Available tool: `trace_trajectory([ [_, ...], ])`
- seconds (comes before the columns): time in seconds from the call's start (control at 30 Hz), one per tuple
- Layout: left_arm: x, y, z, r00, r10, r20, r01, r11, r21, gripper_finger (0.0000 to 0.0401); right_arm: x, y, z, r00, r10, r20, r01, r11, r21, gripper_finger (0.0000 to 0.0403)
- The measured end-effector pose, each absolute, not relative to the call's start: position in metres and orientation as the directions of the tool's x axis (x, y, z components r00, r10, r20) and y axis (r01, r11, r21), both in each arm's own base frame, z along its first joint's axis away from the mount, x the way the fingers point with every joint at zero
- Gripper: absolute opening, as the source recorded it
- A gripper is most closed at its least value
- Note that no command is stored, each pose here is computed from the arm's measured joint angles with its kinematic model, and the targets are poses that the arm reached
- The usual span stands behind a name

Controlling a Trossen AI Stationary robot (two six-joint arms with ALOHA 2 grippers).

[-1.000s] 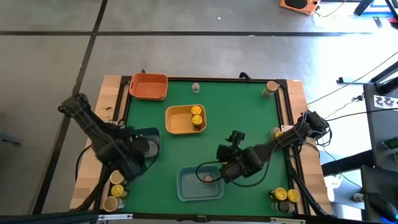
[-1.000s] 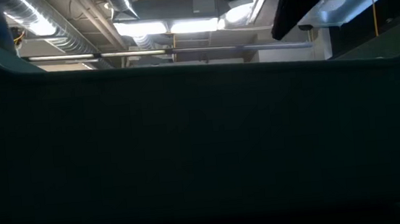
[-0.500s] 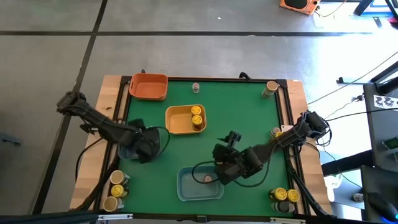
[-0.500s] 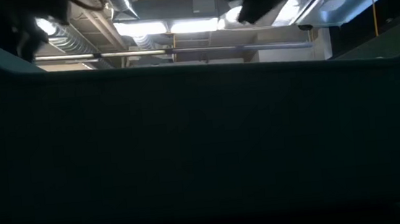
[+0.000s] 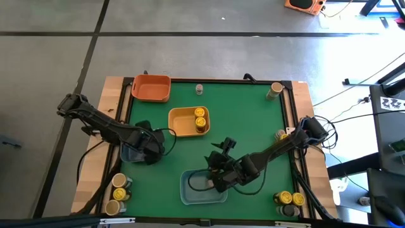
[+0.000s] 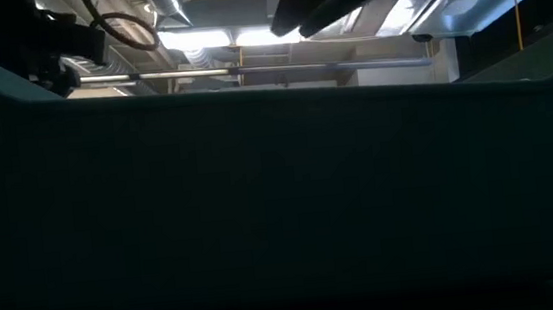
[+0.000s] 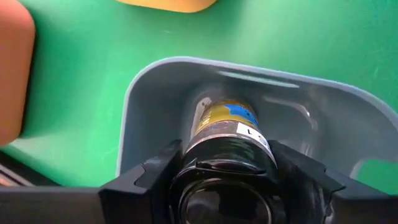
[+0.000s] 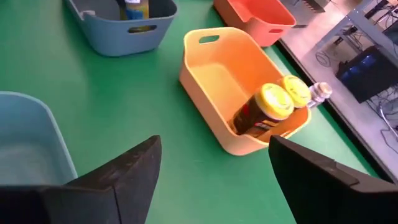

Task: Sort spices by type
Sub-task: Put the black seasoning bottle into the blue bin, then put the brown seasoning bottle into the orange bin

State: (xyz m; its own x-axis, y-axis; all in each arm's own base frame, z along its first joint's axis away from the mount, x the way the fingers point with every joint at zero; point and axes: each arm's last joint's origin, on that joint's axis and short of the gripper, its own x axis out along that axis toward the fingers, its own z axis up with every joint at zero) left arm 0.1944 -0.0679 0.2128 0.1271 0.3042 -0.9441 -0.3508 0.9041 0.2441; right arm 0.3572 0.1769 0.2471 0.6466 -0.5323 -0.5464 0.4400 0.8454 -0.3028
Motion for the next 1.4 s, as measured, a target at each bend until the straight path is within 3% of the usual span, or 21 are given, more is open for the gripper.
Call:
trace_trajectory([
  [0.2,0.194,-0.068,0.21,0.132,0.305,-0.943,-0.353,0.904,0.243,0.022,0.366,0.182,0.254,0.711,-0.486,-0.509,0.387,0.874,-0.293,0.0296],
  [0.47,0.195,-0.068,0.21,0.139,0.305,-0.942,-0.354,0.904,0.241,0.0279,0.367,0.184,0.254,0.724,-0.456,-0.517,0.346,0.889,-0.299,0.0296],
  [0.7,0.193,-0.068,0.234,0.105,0.319,-0.942,-0.347,0.899,0.266,0.028,0.367,0.183,0.254,0.72,-0.457,-0.523,0.342,0.888,-0.307,0.0296],
  [1.07,0.18,-0.072,0.286,0.286,0.237,-0.928,-0.372,0.92,0.12,0.0279,0.366,0.183,0.253,0.712,-0.455,-0.535,0.332,0.889,-0.315,0.0296],
  [1.4,0.161,-0.092,0.3,0.41,0.107,-0.906,-0.303,0.953,-0.024,0.0279,0.365,0.183,0.253,0.711,-0.456,-0.536,0.332,0.889,-0.315,0.0296],
])
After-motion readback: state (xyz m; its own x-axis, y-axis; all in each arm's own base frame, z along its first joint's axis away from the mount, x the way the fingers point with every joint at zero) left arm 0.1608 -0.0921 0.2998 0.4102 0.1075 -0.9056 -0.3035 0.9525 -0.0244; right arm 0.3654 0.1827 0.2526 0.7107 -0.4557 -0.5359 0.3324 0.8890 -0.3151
